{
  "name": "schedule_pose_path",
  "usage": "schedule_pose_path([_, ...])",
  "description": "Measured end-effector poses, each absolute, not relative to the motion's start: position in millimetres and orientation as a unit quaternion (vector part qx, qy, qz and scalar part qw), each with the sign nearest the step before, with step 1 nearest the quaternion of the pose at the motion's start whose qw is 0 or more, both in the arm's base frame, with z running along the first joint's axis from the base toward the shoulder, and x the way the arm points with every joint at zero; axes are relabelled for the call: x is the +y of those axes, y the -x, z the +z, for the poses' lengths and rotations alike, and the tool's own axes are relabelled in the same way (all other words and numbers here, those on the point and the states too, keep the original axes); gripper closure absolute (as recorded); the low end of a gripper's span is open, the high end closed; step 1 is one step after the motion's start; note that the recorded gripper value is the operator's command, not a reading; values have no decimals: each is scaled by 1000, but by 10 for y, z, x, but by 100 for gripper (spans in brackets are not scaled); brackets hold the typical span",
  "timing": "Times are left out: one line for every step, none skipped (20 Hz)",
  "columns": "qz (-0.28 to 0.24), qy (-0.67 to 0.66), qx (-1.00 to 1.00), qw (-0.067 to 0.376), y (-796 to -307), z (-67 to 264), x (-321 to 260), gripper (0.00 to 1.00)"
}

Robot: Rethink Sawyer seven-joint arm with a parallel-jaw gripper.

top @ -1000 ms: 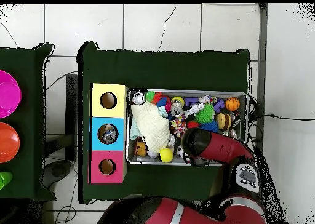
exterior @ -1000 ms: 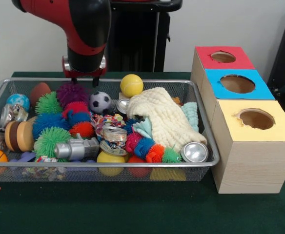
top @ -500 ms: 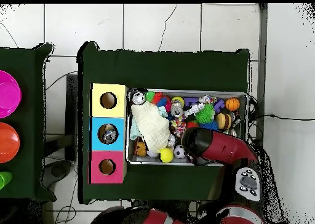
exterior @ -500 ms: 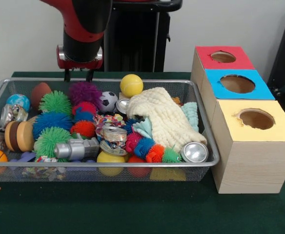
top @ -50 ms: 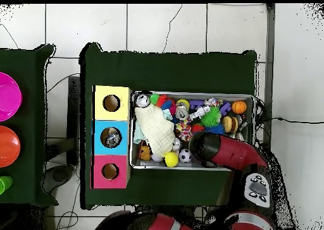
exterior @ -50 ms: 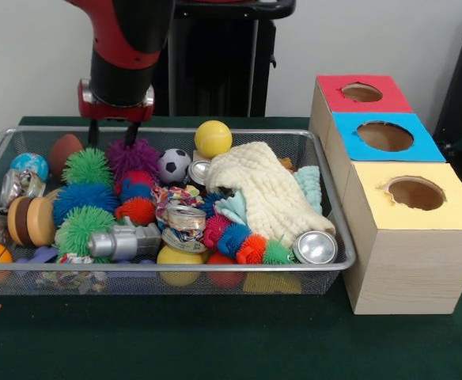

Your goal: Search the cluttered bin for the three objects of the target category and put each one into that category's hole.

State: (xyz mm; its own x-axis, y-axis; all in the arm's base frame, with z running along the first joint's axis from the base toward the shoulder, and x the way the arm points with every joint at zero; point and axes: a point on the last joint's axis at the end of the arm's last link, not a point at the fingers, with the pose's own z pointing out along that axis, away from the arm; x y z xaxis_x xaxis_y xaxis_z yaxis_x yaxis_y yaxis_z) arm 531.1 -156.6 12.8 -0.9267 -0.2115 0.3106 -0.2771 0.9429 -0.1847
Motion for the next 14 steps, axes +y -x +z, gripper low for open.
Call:
schedule_pose_path([115,-126,-975,140,-5319,119,-1578,0])
schedule_pose_path([118,-125,-976,134,-5324,98,-1607,0])
schedule_pose_path([118,-124,-976,133,-5323,84,-1622,0])
schedule_pose_path([116,-120,-977,132,-5305,39,-1661,0])
schedule_pose_path([115,-118,-977,133,-5294,20,-1674,0])
schedule_pose_path([111,-113,-978,136,-5263,-26,-1704,0])
schedule_pose_path([108,-110,-978,137,-5249,-51,-1720,0])
schedule_pose_path([103,-107,-979,138,-5233,-84,-1741,0])
schedule_pose_path([100,-104,-980,139,-5222,-111,-1756,0])
schedule_pose_path([91,-97,-981,139,-5207,-163,-1787,0])
schedule_pose_path([87,-94,-982,138,-5202,-183,-1799,0])
schedule_pose_path([85,-93,-982,138,-5198,-197,-1809,0])
schedule_pose_path([82,-90,-983,138,-5195,-214,-1825,0])
schedule_pose_path([78,-87,-984,137,-5192,-232,-1841,0])
